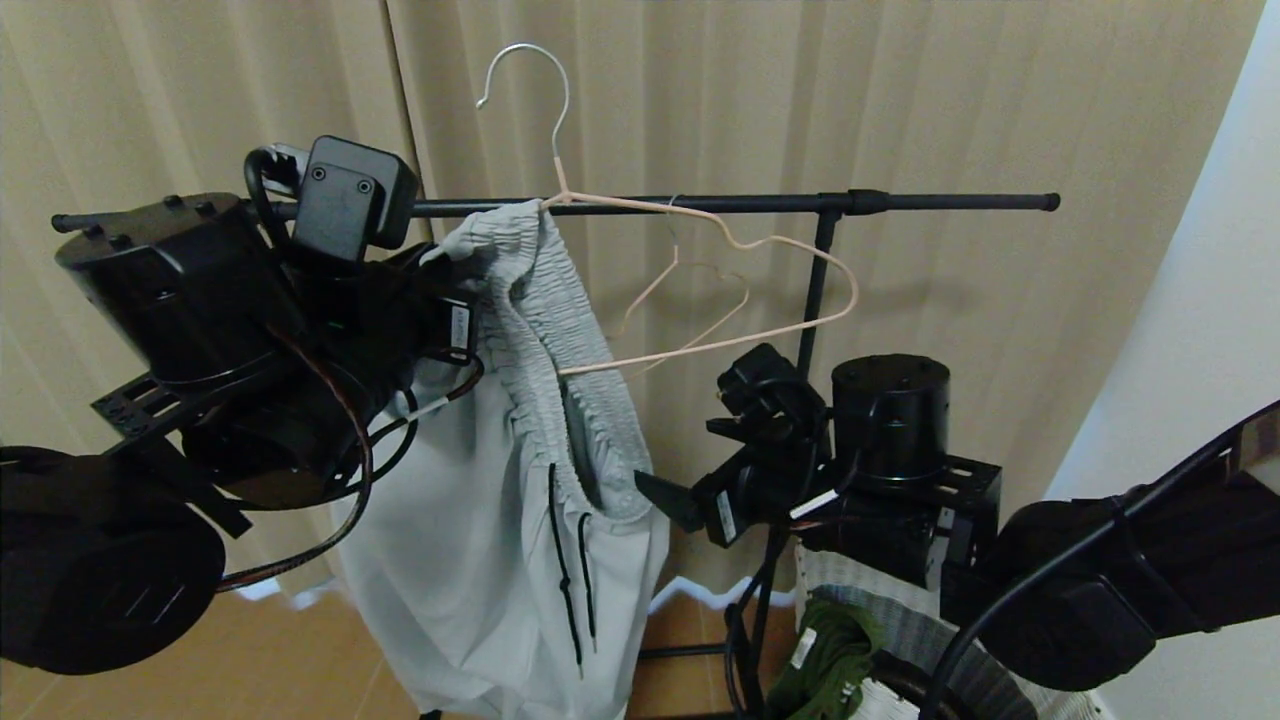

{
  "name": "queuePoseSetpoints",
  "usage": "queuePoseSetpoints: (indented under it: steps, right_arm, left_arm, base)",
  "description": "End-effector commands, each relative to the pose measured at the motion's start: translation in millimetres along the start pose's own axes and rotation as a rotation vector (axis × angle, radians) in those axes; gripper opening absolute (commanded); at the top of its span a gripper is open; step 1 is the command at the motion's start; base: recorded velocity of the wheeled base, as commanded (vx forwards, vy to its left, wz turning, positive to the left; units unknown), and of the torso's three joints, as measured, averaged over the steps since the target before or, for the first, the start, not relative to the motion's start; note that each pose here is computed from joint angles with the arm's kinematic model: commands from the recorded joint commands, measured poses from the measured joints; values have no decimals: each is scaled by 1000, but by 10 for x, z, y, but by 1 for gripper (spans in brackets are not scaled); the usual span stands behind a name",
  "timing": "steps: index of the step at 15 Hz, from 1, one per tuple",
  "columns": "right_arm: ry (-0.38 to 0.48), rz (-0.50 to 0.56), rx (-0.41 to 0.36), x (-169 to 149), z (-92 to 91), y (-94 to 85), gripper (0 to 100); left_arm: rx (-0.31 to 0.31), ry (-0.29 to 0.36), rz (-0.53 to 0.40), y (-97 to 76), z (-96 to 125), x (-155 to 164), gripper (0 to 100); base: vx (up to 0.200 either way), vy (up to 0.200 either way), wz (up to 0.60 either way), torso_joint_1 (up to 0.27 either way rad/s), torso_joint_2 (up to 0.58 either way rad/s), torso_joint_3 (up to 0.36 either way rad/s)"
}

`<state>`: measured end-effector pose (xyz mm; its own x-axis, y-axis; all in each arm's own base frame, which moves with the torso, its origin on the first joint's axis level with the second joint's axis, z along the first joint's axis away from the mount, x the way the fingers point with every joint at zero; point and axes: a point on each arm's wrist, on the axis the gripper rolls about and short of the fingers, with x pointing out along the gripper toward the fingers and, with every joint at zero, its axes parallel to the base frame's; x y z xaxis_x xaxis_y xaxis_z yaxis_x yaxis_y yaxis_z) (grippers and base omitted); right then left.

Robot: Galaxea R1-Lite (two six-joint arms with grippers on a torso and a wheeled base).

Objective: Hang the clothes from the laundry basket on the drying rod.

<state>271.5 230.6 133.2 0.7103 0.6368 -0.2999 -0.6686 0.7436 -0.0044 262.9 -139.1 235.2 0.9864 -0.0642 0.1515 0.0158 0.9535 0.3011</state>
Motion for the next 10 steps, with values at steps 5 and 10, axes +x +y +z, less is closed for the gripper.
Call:
queuePoseSetpoints:
  steps: [5, 10]
  right_arm:
    - [41, -27, -1, 185, -138, 13, 100]
    - [43, -111, 14, 17, -129, -105, 0]
  left_arm:
    - [-8, -13, -21, -59, 49, -48, 0]
    - [8, -5, 7, 31, 21, -35, 0]
  base:
    - [0, 0, 0, 0, 0, 0]
    - [0, 0, 0, 0, 0, 0]
